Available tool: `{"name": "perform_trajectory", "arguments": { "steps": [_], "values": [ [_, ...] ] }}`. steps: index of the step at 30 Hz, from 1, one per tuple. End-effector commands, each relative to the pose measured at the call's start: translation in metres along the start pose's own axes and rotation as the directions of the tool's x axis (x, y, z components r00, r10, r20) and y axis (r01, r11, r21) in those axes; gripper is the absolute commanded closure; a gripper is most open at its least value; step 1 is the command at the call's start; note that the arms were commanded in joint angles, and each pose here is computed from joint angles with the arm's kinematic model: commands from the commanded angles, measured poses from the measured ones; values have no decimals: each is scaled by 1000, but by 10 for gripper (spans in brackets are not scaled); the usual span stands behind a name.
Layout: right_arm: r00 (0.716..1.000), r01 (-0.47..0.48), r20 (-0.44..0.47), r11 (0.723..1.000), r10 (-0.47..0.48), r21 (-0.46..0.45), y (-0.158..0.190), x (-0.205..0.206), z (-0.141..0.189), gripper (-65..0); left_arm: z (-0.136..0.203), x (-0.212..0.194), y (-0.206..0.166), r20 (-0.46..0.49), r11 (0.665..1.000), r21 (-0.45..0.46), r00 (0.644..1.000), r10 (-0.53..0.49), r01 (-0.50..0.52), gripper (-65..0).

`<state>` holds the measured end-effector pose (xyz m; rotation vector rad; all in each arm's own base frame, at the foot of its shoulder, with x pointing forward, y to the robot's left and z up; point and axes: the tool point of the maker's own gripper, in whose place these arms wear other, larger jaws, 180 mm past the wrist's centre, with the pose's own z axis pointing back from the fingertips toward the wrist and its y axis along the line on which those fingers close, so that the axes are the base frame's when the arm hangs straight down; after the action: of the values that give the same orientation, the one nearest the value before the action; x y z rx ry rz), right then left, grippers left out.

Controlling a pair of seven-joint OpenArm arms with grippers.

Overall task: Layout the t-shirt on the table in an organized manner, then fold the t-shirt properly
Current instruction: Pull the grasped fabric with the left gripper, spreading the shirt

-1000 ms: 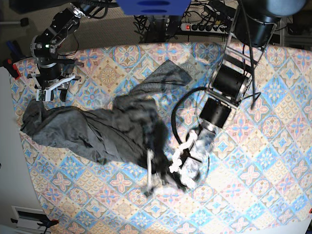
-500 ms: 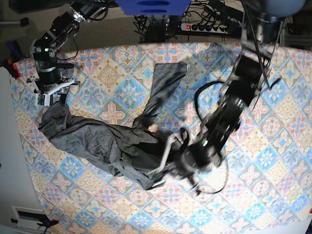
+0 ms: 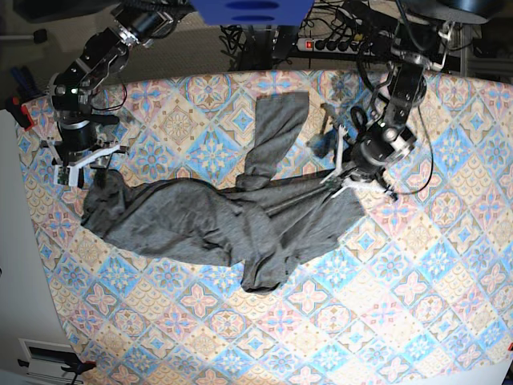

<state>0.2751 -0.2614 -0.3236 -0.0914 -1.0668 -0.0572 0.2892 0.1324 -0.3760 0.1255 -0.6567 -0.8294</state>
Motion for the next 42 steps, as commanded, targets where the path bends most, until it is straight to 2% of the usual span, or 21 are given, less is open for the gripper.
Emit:
{"name": "perform_trajectory", "arguments": {
  "steps": [1, 2, 5, 8, 11, 17, 20, 24, 29, 31, 36, 42],
  "values": [
    [999, -8, 45, 1000, 8, 1, -1, 12, 2, -266, 6, 16, 13, 74, 998, 34, 996, 49, -52, 0],
    [999, -8, 45, 1000, 8, 1, -1, 12, 2, -266, 8, 17, 15, 87, 995, 43, 992, 88, -92, -5],
    [999, -7, 43, 1000, 7, 3, -1, 11, 1, -266, 12, 21, 17, 115, 982, 59, 978, 174, -181, -183],
    [999, -10, 42, 1000, 10, 6, 0, 12, 1, -266, 11, 23, 11, 121, 981, 41, 975, 186, -192, -322],
    [999, -28, 48, 999, 26, 39, 11, 15, -3, -266, 11, 29, -3, 129, 986, 10, 978, 166, -169, -409],
    [996, -77, 58, 990, 70, 121, 37, 22, -13, -266, 34, 50, -12, 205, 991, 16, 971, 126, -132, -392],
    [997, -70, 5, 981, 71, 181, 50, 3, -25, -266, 36, 49, -14, 205, 991, 14, 971, 126, -132, -382],
    [995, -10, -91, 974, 32, 226, 57, -34, -38, -266, 36, 42, -19, 187, 991, 5, 973, 134, -137, -380],
    [997, 5, 70, 971, -22, 238, 61, 11, -55, -266, 35, 35, -25, 169, 990, -5, 976, 139, -140, -380],
    [994, 2, 108, 971, -29, 240, 62, 23, -58, -266, 35, 31, -28, 159, 990, -8, 977, 141, -141, -380],
    [997, 35, 61, 966, -53, 256, 66, 5, -64, -266, 35, 32, -30, 162, 990, -15, 977, 141, -140, -380],
    [994, 107, -40, 953, -100, 283, 75, -32, -73, -266, 35, 32, -30, 161, 990, -16, 977, 142, -141, -380]
  ]
}}
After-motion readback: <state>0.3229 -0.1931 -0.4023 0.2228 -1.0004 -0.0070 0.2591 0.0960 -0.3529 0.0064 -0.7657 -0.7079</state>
